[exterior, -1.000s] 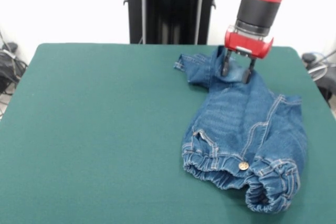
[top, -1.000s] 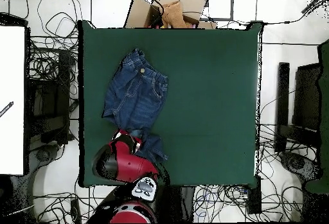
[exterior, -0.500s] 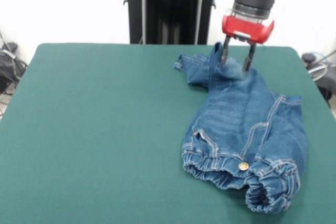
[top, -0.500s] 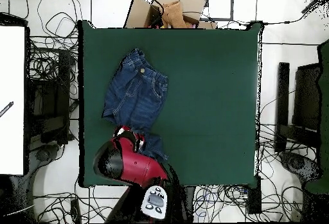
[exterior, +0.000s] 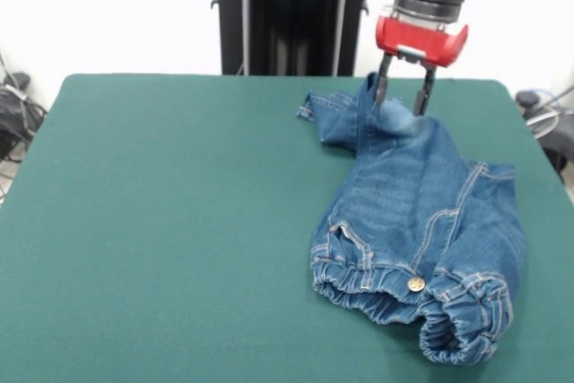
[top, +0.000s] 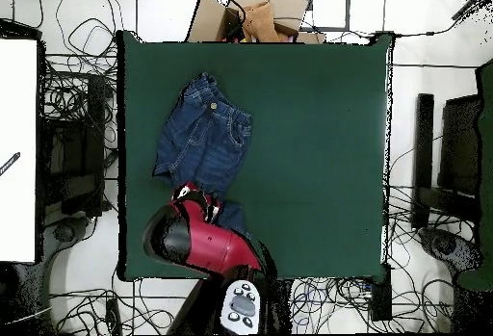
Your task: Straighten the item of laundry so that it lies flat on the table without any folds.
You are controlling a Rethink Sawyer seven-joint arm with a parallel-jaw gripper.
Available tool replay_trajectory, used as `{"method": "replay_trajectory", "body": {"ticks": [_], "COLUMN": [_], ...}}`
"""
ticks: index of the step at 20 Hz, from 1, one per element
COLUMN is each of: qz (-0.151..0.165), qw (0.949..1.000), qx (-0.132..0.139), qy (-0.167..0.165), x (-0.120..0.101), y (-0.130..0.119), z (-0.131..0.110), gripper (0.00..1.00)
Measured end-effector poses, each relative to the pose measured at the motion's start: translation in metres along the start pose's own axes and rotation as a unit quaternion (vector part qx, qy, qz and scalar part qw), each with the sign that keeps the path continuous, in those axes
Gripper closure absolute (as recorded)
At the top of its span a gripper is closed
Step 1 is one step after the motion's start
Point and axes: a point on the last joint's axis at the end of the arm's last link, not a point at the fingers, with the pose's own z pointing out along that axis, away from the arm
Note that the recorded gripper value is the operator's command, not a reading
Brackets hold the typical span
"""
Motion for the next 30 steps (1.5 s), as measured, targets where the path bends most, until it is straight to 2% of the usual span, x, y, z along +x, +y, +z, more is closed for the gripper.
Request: {"method": "replay_trajectory", "body": {"ticks": [9, 16, 20, 25, 30], "qz": [0.007, 0.013, 0.019, 0.027, 0.028], "qw": [1.0, 0.9994, 0.9989, 0.9992, 0.9995], "qx": [-0.004, 0.004, 0.005, -0.003, -0.007], "qy": [0.002, 0.033, 0.043, 0.03, 0.015], "x": [-0.029, -0.061, -0.088, -0.123, -0.145], "y": [0.011, 0.016, 0.019, 0.023, 0.029], "z": [0.002, -0.003, -0.01, -0.01, -0.002], "gripper": [0.0, 0.0, 0.0, 0.0, 0.0]}}
